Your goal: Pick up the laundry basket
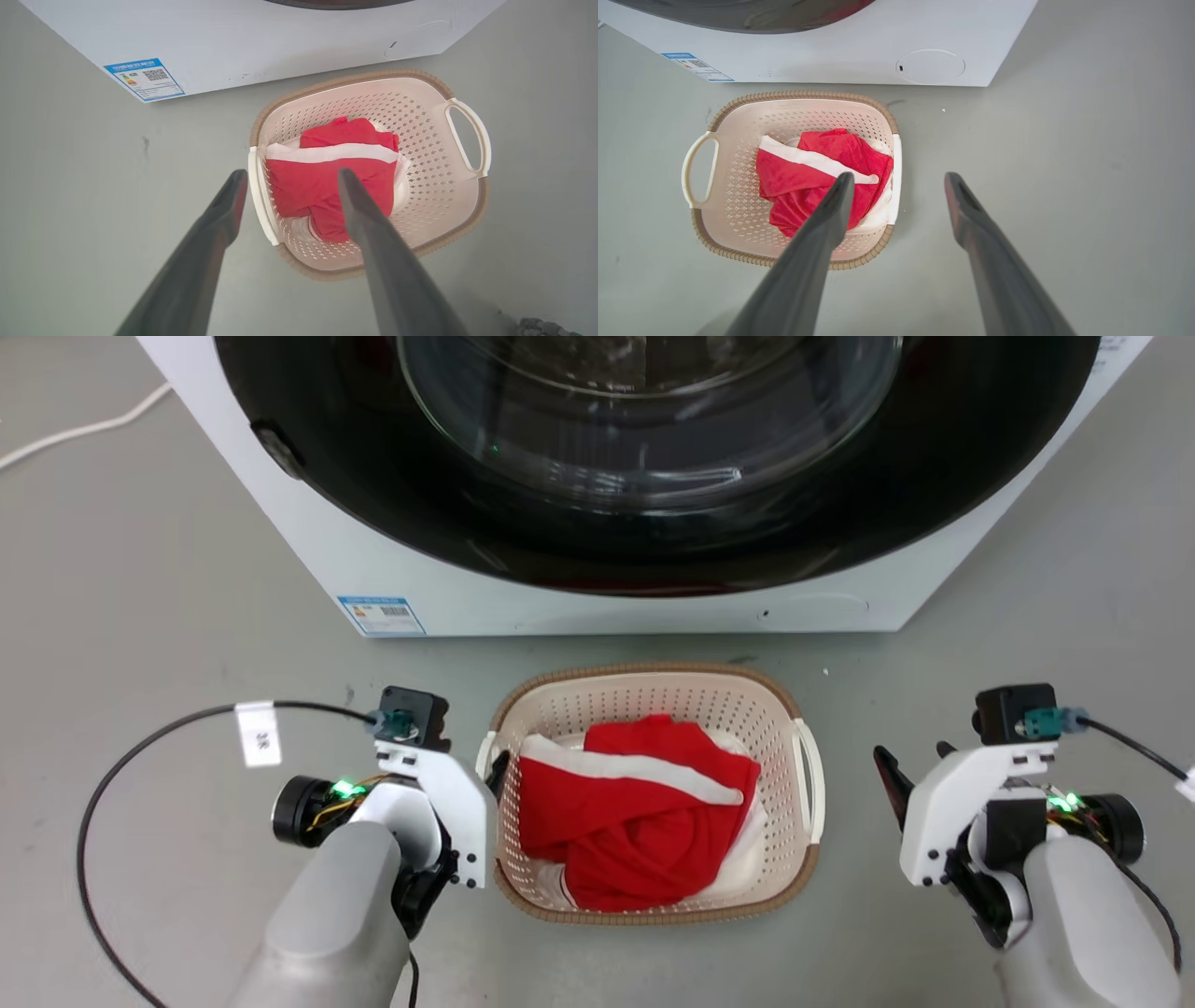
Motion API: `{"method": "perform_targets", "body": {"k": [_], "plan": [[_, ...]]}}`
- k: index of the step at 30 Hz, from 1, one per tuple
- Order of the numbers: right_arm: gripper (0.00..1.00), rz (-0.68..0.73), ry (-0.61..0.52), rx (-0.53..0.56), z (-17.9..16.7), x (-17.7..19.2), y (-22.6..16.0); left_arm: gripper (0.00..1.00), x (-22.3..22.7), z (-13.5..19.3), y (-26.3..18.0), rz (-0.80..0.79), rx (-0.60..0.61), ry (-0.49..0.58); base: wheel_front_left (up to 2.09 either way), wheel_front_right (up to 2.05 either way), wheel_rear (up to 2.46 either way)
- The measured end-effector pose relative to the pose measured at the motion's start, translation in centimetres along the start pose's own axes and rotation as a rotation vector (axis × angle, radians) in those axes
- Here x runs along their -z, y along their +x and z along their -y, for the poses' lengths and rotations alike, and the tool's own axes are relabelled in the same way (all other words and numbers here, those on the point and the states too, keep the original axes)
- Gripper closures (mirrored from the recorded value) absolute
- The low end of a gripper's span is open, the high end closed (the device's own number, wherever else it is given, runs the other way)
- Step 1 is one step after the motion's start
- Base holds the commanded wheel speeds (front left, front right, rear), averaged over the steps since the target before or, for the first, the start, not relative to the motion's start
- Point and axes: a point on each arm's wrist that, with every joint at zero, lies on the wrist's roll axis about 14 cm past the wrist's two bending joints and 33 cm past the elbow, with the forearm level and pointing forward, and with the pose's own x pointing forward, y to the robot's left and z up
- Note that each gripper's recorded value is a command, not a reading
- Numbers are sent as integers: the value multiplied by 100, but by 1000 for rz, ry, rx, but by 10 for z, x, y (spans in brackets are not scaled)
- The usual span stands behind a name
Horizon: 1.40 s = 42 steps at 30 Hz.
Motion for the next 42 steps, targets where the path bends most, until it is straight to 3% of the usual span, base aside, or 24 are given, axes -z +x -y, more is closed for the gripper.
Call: {"method": "perform_targets", "body": {"k": [19,42], "plan": [[0,-271,34,-53,-9,61,77,0,73,-19,67,-383,48,-40,0,0,0],[0,-472,74,-69,-8,117,140,0,134,-55,127,-609,36,-39,0,0,0]]}}
